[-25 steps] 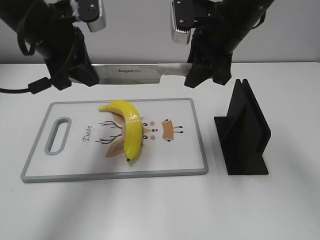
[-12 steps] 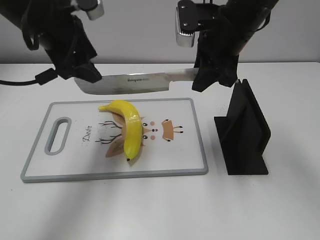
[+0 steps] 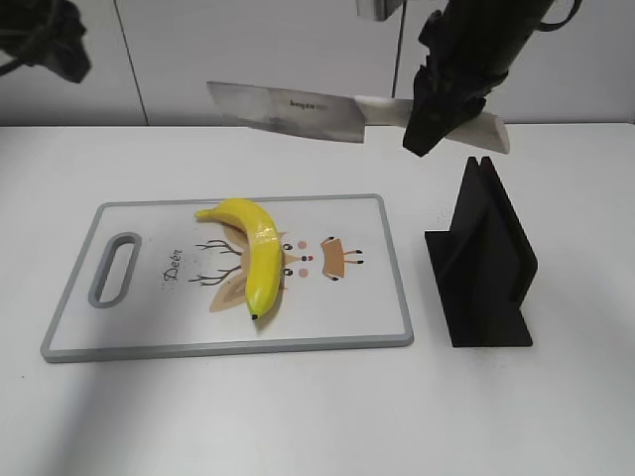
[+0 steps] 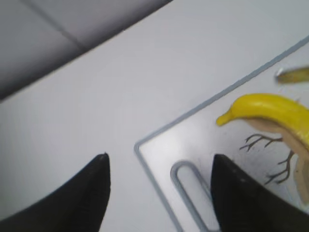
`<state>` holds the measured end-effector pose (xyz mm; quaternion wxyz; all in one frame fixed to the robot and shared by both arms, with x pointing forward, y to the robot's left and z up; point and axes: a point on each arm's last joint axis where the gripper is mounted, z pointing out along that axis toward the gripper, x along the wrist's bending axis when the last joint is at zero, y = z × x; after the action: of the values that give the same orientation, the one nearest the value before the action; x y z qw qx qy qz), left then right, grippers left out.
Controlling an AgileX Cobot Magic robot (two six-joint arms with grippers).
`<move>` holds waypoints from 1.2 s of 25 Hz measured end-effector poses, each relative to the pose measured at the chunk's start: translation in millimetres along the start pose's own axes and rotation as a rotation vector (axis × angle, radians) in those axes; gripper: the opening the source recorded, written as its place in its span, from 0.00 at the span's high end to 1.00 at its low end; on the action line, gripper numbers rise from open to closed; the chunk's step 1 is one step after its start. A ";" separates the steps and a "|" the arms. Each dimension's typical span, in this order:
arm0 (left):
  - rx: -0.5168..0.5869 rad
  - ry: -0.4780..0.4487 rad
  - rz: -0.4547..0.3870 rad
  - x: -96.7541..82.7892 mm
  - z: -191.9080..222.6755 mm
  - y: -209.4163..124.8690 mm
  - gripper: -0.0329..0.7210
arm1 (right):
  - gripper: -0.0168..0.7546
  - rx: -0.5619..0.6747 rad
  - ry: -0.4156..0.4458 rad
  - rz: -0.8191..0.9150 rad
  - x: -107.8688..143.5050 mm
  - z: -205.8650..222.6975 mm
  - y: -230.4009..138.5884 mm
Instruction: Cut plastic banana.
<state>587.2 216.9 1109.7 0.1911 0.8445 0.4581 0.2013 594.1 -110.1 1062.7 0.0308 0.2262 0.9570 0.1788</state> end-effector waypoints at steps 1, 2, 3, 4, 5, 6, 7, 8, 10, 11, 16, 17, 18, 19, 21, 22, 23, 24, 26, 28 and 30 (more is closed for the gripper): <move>0.050 0.006 -0.056 8.3 -4.7 -4.2 0.15 | 0.76 -0.003 -0.004 0.058 -0.3 -1.7 1.0; 0.092 0.009 -0.102 14.7 -8.0 -8.2 0.16 | 0.76 -0.006 -0.006 0.109 -0.6 -3.2 1.7; 0.138 0.006 -0.145 20.6 -11.2 -13.3 0.17 | 0.76 -0.006 -0.007 0.155 -0.6 -4.9 2.5; 0.171 0.013 -0.179 26.6 -13.8 -17.8 0.17 | 0.76 -0.006 -0.006 0.193 -0.5 -6.0 2.8; 0.188 0.018 -0.211 31.3 -15.1 -21.1 0.17 | 0.76 -0.006 -0.006 0.241 -0.5 -6.6 3.0; 0.200 0.022 -0.239 34.6 -15.3 -23.8 0.17 | 0.76 -0.008 -0.008 0.289 -0.6 -7.3 3.4; 0.208 0.025 -0.272 37.3 -16.0 -27.2 0.17 | 0.76 -0.009 -0.010 0.328 -0.7 -8.3 3.6; 0.216 0.022 -0.304 38.0 -15.8 -31.2 0.18 | 0.76 -0.008 -0.012 0.371 -0.9 -8.5 3.6; 0.224 0.006 -0.341 34.8 -18.3 -38.9 0.18 | 0.76 -0.007 -0.020 0.444 -0.7 -10.1 2.7; 0.233 -0.004 -0.349 31.5 -19.1 -43.9 0.18 | 0.76 -0.005 -0.023 0.474 0.6 -11.7 1.2; 0.285 -0.030 -0.363 11.3 -30.5 -80.3 0.18 | 0.76 -0.003 -0.028 0.596 19.1 -27.7 -18.0; 0.291 -0.026 -0.362 7.6 -34.8 -88.1 0.18 | 0.76 -0.013 -0.034 0.621 23.6 -28.8 -24.0; 0.305 -0.025 -0.360 3.5 -36.6 -97.2 0.18 | 0.76 -0.028 -0.042 0.647 29.2 -29.8 -31.6; 0.310 -0.025 -0.359 -1.2 -40.9 -106.1 0.18 | 0.76 -0.049 -0.051 0.669 33.3 -31.6 -36.9; 0.304 -0.022 -0.358 -9.7 -51.8 -121.5 0.18 | 0.76 -0.100 -0.075 0.718 42.3 -34.7 -49.5; 0.305 -0.021 -0.357 -13.8 -55.1 -129.4 0.18 | 0.76 -0.127 -0.085 0.747 46.1 -37.3 -54.3; 0.298 -0.019 -0.357 -18.3 -60.6 -137.3 0.18 | 0.76 -0.151 -0.094 0.777 48.8 -38.0 -58.4; 0.283 -0.015 -0.357 -22.5 -67.2 -144.6 0.18 | 0.76 -0.168 -0.102 0.804 52.6 -38.8 -64.2; 0.269 -0.010 -0.356 -31.8 -75.9 -161.6 0.18 | 0.76 -0.190 -0.113 0.846 57.5 -41.2 -71.3; 0.235 -0.001 -0.355 -41.5 -87.3 -178.8 0.18 | 0.76 -0.208 -0.117 0.888 61.7 -44.0 -76.7; 0.210 0.006 -0.354 -51.3 -94.6 -197.3 0.18 | 0.76 -0.234 -0.127 0.919 64.9 -48.0 -80.9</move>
<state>375.3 286.4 1081.2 0.1330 0.7655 0.6183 0.1185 495.2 -164.5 1080.2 0.0324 0.6313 0.7277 0.2661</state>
